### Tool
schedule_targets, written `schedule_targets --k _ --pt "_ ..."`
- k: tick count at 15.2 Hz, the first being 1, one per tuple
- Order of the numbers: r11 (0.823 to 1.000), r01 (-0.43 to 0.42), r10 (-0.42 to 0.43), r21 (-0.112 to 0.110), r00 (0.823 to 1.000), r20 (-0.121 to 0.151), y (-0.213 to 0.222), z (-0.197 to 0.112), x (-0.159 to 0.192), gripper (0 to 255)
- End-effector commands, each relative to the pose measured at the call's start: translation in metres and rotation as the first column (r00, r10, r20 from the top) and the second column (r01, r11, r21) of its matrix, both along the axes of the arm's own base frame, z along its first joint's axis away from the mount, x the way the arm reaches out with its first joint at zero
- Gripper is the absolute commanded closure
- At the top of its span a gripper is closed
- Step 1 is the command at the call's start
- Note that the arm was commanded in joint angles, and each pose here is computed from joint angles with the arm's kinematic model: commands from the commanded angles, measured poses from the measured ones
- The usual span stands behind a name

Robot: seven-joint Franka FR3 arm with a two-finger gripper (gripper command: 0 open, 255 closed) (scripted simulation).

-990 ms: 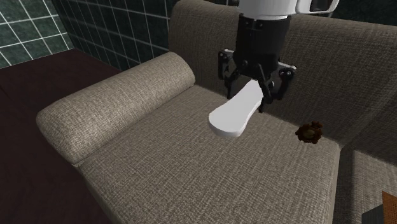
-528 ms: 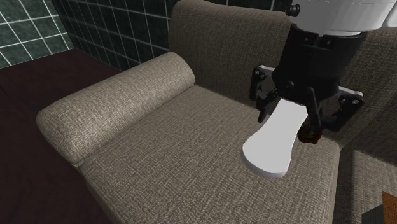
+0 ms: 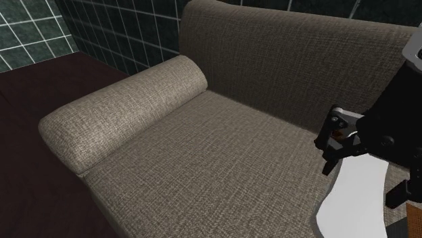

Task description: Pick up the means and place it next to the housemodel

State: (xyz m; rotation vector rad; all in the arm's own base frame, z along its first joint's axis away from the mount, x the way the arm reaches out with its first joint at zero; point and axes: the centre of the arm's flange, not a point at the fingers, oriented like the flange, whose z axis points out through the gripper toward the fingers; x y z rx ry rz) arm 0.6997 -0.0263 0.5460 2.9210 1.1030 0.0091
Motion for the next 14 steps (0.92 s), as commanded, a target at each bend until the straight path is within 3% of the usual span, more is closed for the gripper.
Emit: schedule_targets --k 1,14 --pt "1.000 -0.001 0.001 0.000 1.000 0.001 -0.002 -0.009 0.002 255" --pt "1.000 -0.001 0.001 0.000 1.000 0.001 -0.002 -0.077 0.002 255"
